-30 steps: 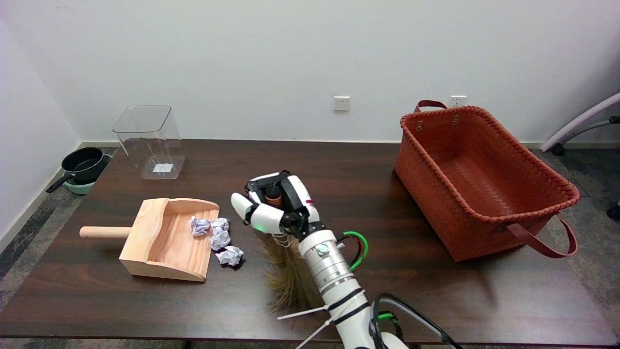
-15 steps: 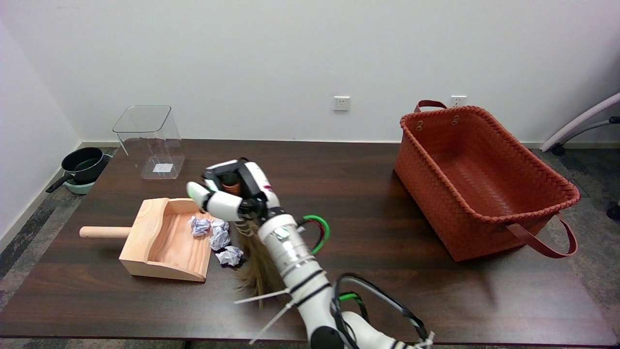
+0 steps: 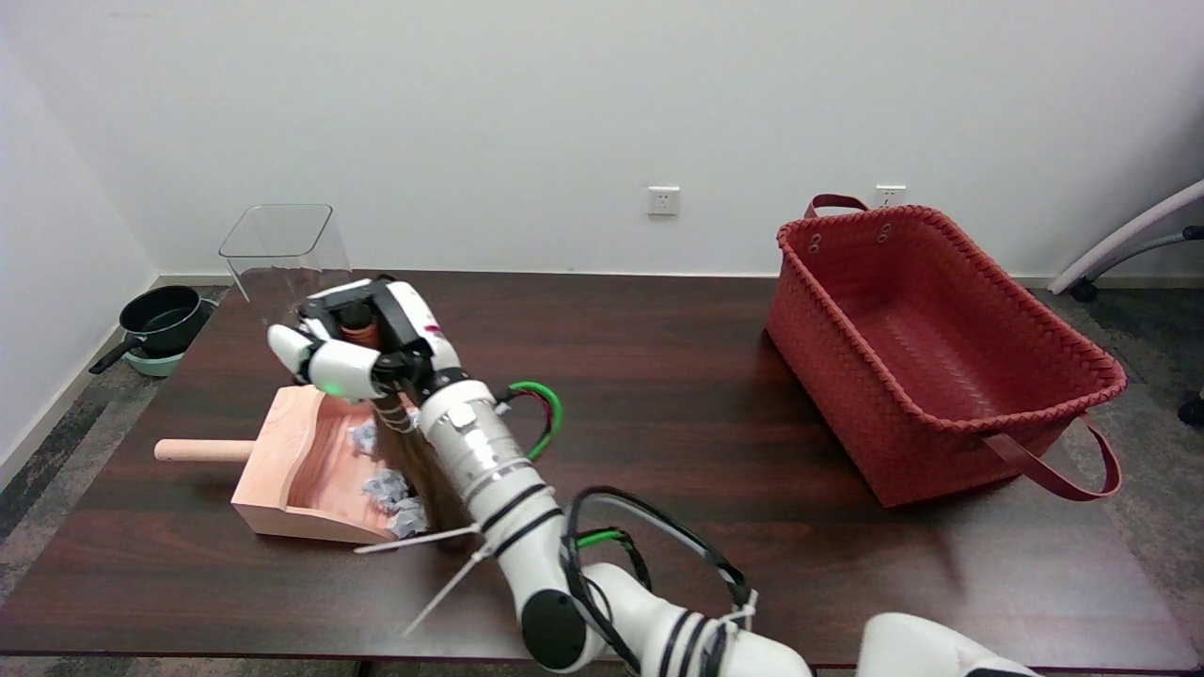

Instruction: Sweep the paper ball into the dustpan.

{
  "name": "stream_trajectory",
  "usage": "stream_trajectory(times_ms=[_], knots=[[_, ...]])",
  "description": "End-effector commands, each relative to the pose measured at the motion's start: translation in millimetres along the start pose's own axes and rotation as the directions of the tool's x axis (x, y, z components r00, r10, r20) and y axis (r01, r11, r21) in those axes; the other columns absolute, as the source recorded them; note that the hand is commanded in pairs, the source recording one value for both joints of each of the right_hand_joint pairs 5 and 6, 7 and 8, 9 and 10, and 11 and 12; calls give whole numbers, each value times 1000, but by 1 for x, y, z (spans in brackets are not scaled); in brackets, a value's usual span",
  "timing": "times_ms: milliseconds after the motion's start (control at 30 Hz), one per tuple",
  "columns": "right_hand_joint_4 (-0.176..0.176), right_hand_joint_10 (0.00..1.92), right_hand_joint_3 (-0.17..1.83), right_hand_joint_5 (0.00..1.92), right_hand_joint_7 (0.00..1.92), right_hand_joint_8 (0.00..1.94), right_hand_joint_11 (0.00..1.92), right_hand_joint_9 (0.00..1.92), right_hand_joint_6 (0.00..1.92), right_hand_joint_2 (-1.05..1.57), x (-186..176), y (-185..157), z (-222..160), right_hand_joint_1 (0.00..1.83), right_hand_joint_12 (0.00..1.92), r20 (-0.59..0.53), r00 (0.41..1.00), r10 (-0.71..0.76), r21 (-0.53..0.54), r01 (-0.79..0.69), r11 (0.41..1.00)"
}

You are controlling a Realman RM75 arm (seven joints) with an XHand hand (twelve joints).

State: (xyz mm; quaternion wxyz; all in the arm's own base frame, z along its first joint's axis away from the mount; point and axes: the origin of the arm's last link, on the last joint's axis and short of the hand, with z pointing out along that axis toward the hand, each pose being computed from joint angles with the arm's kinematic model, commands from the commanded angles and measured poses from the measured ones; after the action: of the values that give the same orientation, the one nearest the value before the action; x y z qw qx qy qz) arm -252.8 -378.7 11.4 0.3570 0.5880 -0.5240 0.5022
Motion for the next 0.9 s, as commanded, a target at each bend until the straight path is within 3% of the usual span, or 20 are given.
stream_trajectory(times_ms=[33, 167, 400, 667, 900], knots=[[0, 1893, 471, 1920, 1920, 1920, 1861, 1893, 1920, 1571, -37, -37, 52, 1137, 1861, 11, 998, 54, 46, -54, 997], [0, 1889, 476, 1920, 1920, 1920, 1861, 1889, 1920, 1571, -34, -52, 67, 1132, 1861, -19, 991, 129, 59, -128, 990], [0, 1883, 501, 1920, 1920, 1920, 1852, 1883, 1920, 1571, -21, -72, 74, 1122, 1852, -43, 991, 125, 138, -118, 983], [0, 1881, 517, 1920, 1920, 1920, 1845, 1881, 1920, 1571, 14, -90, 64, 1123, 1845, -121, 979, 166, 255, -131, 958], [0, 1884, 523, 1920, 1920, 1920, 1850, 1884, 1920, 1571, 52, -84, 53, 1135, 1850, -127, 987, 101, 263, -65, 963]])
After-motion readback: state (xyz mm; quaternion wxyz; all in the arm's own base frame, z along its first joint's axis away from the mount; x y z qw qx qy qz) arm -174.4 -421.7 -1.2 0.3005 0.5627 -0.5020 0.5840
